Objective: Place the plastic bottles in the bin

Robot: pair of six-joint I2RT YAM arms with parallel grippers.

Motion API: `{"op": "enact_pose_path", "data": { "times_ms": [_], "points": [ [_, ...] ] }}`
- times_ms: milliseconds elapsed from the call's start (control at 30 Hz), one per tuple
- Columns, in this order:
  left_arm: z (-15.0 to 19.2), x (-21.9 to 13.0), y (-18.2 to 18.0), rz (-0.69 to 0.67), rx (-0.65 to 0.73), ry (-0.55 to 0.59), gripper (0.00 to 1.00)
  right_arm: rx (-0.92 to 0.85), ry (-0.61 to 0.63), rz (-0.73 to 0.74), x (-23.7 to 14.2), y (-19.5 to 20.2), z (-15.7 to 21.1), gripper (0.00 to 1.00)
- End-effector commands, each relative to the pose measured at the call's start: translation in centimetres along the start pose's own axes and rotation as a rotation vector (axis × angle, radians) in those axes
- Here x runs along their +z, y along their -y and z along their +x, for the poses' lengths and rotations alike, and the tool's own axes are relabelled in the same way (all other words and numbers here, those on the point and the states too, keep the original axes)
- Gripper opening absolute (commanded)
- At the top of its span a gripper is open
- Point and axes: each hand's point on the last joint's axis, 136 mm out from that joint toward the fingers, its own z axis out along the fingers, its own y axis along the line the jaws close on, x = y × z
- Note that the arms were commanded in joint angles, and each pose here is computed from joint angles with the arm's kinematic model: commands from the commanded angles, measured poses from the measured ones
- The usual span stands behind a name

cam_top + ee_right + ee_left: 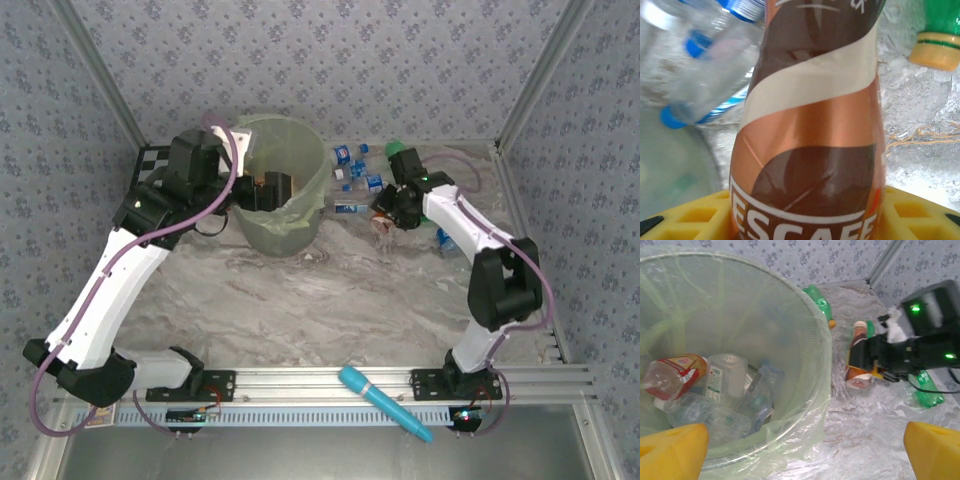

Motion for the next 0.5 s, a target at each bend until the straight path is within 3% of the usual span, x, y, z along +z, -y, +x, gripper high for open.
{"op": "enact_pose_path", "data": {
  "times_ms": [0, 200, 467],
  "points": [
    [-0.3, -1.3, -1.7, -0.070, -0.015, 0.039, 1.00, 0.008, 0.101, -0.067, -3.8, -1.8, -1.2, 0.54],
    [-0.7, -2.6, -4.1, -0.122, -0.092, 0.093, 1.00, -0.028, 0.265, -0.304, -11.1, -8.5, -2.7, 0.52],
    [-1.0, -4.7, -6.8, -0.197, -0.155, 0.158, 1.00, -0.160, 0.325, -0.492, -16.5, -17.8, -1.3, 0.52]
  ]
}}
